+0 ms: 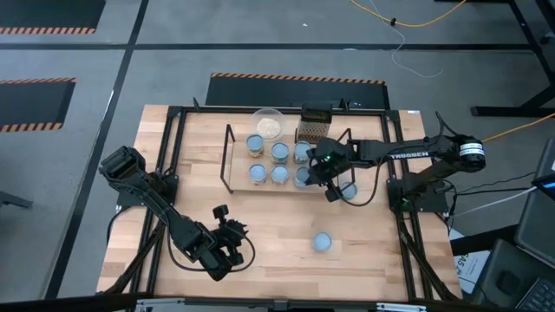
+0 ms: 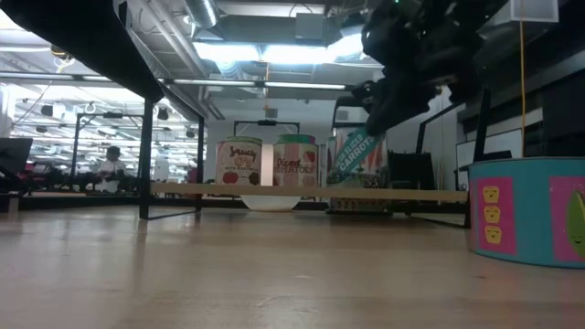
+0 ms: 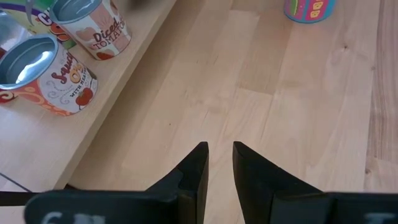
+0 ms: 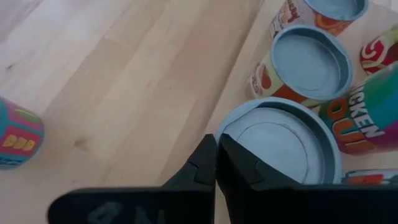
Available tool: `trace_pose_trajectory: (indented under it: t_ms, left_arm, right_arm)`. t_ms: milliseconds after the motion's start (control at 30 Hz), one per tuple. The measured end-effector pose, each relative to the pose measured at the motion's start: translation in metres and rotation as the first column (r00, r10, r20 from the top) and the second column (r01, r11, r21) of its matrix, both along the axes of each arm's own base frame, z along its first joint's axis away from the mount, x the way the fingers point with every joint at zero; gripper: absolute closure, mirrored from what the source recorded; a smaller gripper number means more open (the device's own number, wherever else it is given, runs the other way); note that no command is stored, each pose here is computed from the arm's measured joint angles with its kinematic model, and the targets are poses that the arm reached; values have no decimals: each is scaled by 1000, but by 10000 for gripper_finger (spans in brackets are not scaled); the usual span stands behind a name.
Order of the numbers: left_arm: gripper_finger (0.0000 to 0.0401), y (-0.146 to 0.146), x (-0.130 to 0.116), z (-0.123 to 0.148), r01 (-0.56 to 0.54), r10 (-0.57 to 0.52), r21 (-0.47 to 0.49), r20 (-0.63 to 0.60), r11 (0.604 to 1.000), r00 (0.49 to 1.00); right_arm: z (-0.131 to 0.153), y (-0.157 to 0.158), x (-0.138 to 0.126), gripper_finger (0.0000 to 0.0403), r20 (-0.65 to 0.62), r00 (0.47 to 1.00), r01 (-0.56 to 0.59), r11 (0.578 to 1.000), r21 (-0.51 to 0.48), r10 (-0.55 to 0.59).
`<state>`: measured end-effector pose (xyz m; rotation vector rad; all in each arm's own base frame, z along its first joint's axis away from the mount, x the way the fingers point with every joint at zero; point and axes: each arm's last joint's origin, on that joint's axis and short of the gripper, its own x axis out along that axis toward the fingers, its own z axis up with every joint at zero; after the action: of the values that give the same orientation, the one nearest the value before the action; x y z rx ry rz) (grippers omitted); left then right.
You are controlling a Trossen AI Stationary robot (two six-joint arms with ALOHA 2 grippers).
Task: Pick and place cans onto a shelf
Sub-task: Put the canned sliced carrots on the shelf
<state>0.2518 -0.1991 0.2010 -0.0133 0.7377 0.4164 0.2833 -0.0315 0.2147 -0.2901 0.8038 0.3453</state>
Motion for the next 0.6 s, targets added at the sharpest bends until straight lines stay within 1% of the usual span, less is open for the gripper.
trace_pose_trajectory:
  t_ms: [100, 233, 600]
  left_arm:
    - [335, 0, 0, 0, 0, 0, 0, 0, 1000, 1000]
    - [335, 0, 0, 0, 0, 0, 0, 0, 1000, 1000]
    - [335, 0, 0, 0, 0, 0, 0, 0, 1000, 1000]
  right_arm:
    - [-6, -3, -2, 389, 11, 1000, 15, 1000, -7, -15]
    - [-13, -6, -6, 389, -8, 1000, 28, 1000, -5, -28]
    - [-14, -6, -6, 388, -5, 1000, 28, 1000, -6, -28]
